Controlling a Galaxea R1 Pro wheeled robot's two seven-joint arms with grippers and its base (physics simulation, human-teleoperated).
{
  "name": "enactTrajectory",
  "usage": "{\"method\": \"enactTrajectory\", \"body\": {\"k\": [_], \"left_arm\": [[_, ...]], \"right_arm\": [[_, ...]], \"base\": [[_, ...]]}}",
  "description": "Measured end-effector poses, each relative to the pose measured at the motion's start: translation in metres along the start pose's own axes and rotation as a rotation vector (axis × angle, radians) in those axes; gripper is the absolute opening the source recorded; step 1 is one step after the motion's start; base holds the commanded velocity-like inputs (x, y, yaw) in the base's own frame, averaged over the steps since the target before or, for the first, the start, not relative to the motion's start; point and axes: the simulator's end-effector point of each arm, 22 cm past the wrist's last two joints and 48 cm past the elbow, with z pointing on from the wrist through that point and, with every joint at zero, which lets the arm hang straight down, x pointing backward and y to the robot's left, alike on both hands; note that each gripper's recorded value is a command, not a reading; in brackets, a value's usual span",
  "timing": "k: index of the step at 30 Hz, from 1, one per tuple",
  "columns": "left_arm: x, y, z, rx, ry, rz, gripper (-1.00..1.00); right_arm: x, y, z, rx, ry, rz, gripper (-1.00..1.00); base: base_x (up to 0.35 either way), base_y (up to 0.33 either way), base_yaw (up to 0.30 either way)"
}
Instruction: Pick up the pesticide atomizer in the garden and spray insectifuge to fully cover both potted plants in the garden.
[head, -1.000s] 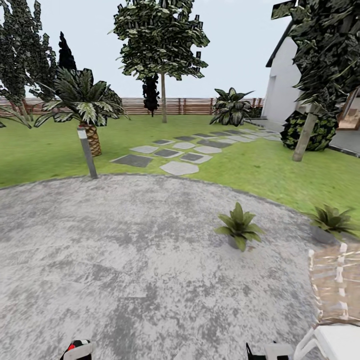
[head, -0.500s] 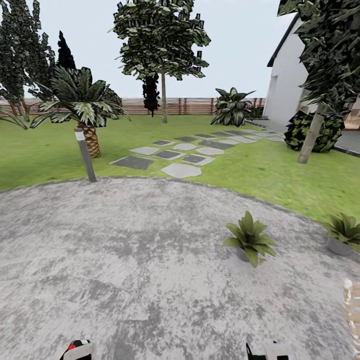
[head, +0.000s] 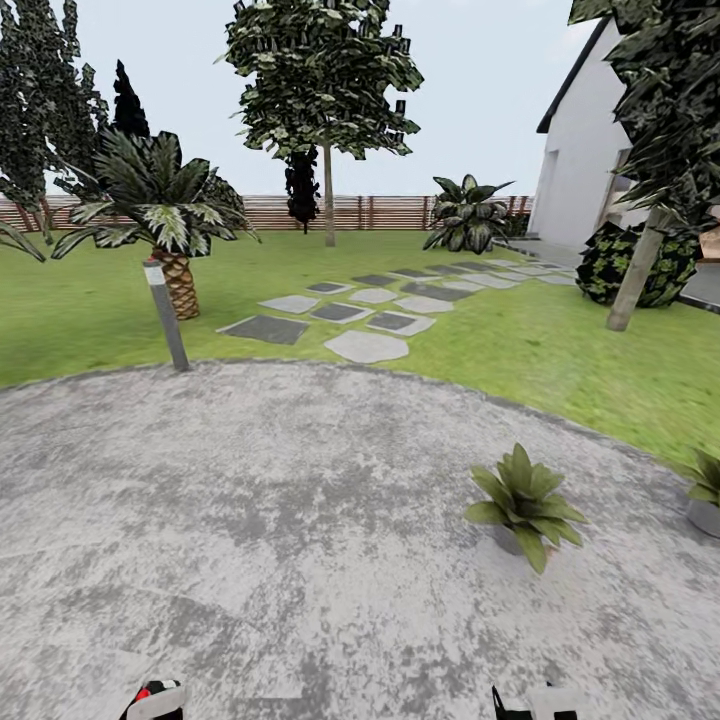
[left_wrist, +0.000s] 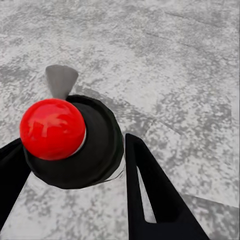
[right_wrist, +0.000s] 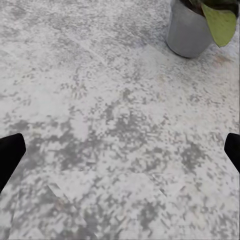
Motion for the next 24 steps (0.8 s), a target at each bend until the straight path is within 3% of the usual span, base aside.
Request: {"method": "enactTrajectory", "body": {"k": [5, 24], "left_arm": [[-0.0003, -0.0002, 0.0, 0.0, -0.001, -0.001, -1.0], [-0.0069, -0.0001, 0.0004, 0.0, -0.015, -0.004, -1.0]], "right_arm": [[-0.0002, 0.0001, 0.0, -0.001, 0.0, 0.0, 1.0], [-0.0071, -0.0004, 0.0001, -0.001, -0.015, 0.001, 1.0]], "base": [[0.331, 0.099, -0.082], [0.326, 0.123, -0.221]]}}
